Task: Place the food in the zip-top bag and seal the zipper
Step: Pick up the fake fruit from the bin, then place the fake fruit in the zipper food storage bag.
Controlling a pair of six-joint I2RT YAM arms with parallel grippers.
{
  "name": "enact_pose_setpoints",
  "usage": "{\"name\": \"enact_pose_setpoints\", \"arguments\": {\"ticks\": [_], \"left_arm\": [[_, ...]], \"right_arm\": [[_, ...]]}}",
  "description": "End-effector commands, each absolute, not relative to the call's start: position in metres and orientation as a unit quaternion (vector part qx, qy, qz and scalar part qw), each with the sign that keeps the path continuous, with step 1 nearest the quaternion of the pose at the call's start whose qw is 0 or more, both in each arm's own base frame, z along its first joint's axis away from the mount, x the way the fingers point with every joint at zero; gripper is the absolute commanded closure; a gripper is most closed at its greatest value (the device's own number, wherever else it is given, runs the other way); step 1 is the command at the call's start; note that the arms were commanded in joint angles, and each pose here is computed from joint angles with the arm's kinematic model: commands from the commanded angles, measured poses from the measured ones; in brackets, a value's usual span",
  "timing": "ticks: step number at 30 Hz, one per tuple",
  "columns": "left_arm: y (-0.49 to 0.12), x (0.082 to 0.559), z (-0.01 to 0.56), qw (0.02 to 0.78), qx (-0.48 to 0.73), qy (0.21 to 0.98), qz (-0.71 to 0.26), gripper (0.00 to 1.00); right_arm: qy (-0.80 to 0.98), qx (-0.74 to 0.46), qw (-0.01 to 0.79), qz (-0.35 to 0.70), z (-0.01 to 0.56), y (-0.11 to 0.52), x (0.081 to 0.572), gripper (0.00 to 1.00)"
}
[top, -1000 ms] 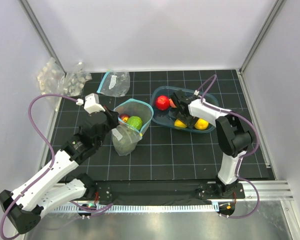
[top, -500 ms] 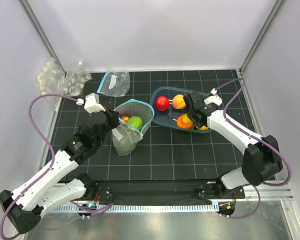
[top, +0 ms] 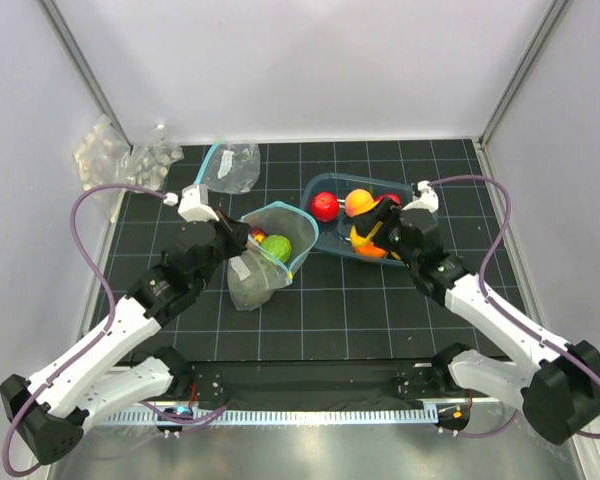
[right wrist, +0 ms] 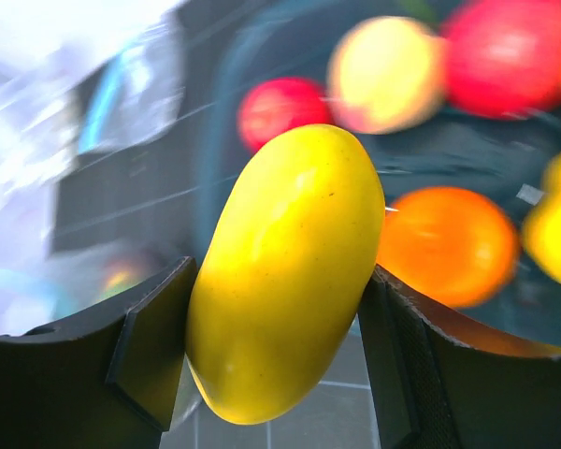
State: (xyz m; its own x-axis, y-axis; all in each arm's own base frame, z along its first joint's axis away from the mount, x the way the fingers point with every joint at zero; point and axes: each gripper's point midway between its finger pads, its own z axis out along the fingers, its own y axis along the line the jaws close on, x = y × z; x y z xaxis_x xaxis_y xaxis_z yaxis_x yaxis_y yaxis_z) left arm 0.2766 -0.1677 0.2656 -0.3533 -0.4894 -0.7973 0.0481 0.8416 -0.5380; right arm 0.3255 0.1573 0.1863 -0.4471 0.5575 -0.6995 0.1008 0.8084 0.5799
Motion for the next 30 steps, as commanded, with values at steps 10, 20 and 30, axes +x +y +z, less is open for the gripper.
{"name": "enact_pose_setpoints", "arguments": {"ticks": [10, 20, 30], "left_arm": [[-0.231, 0.269, 0.290, 0.524, -0.014, 0.773, -0.356, 1.00], [-0.234, 0.264, 0.294, 0.525, 0.000, 0.766, -0.369, 1.00], [-0.213, 0.267, 0.296, 0.547, -0.038, 0.762, -0.344, 1.00]], "right_arm": [[0.671, -0.117, 0.599, 0.421, 0.299, 0.265, 0.264, 0.61], [0.639, -0.222, 0.601, 0.426, 0.302, 0.307, 0.229, 0.64], [0.695, -0.252, 0.554, 0.382, 0.266, 0.338, 0.241, 0.64]]}}
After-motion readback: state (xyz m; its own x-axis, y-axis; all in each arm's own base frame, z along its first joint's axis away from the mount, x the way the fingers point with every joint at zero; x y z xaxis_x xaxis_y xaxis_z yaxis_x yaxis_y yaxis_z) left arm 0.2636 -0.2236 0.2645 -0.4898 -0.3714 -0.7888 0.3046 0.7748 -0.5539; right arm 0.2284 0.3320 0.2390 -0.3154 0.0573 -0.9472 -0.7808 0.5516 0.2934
